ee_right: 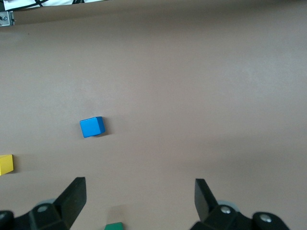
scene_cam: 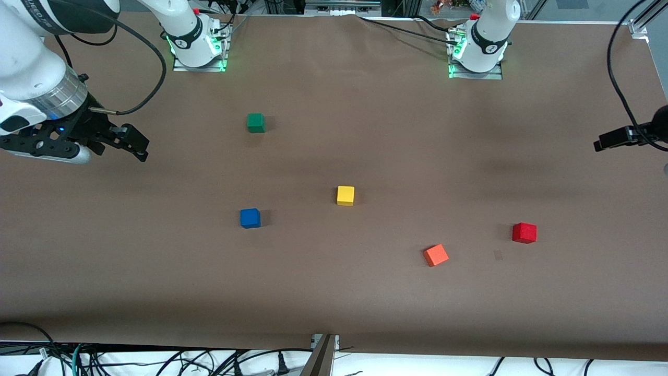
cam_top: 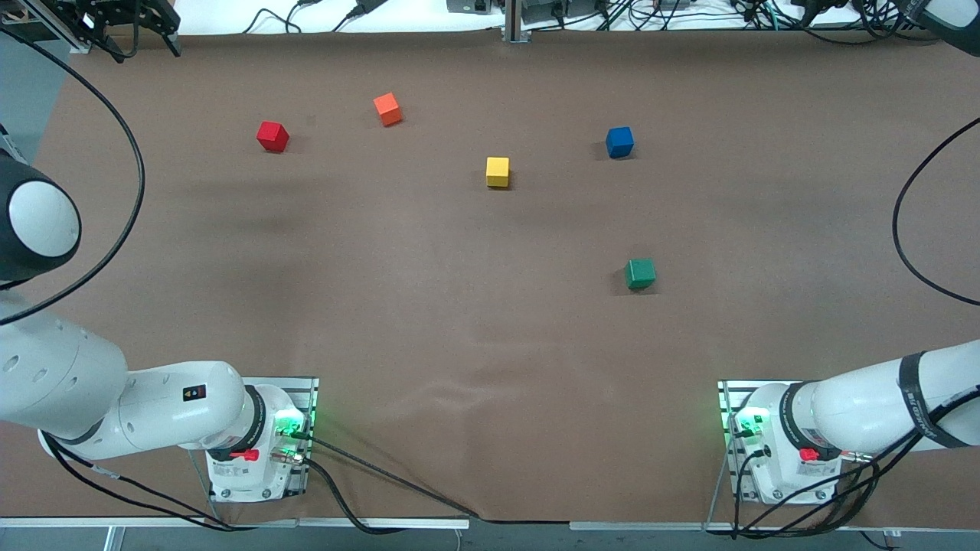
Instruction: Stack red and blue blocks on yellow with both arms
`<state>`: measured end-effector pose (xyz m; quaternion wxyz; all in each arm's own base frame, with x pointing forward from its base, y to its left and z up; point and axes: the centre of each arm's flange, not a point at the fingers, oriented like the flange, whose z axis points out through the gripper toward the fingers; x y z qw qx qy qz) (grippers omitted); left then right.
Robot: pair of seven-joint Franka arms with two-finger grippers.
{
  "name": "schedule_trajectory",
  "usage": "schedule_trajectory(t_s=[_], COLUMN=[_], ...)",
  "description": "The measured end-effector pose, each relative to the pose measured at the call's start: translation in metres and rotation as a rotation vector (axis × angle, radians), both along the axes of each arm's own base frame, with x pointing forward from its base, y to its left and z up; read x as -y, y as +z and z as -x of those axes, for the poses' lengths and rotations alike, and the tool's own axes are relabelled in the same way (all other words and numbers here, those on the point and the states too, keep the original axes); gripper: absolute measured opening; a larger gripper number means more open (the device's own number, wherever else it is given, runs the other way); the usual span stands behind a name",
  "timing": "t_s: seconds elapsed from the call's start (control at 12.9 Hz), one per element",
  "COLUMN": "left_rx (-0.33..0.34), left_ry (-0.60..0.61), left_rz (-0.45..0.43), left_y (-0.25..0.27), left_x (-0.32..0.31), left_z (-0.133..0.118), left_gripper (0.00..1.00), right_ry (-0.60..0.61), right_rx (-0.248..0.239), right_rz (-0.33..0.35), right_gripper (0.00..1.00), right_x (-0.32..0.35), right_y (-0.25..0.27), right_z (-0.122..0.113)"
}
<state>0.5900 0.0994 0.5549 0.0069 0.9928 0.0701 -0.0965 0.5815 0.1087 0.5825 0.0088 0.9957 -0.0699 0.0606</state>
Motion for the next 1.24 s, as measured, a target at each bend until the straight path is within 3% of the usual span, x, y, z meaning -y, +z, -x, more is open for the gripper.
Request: schedule_trajectory(t_s=[0.54,0.7,0.85,1.24], left_rx=[0.021,0.046,0.066,0.182], left_ry=[-0.131,-0.168,-0.182,-0.225], left_rz=[0.041,0.047,0.050,0.036], left_y=[-0.129,-0.170,-0.211,-0.307], left_x=[0.005,0.012,0.012,0.012], left_z=[-0.067,-0.084,-0.095,-0.097], left_gripper=[1.00,1.00,1.00,1.00], right_ry=[0.037,0.066,0.069,0.084], right_rx=[-0.005,-0.038,-0.076,-0.091], right_rz=[0.005,0.013,0.021,0.024], right_gripper=[1.00,1.00,1.00,1.00], right_x=[-0.006,-0.009,-0.010,-0.014], right_y=[-0.002,-0.005,-0.010,-0.014], right_z=[0.001,0.005,0.008,0.009])
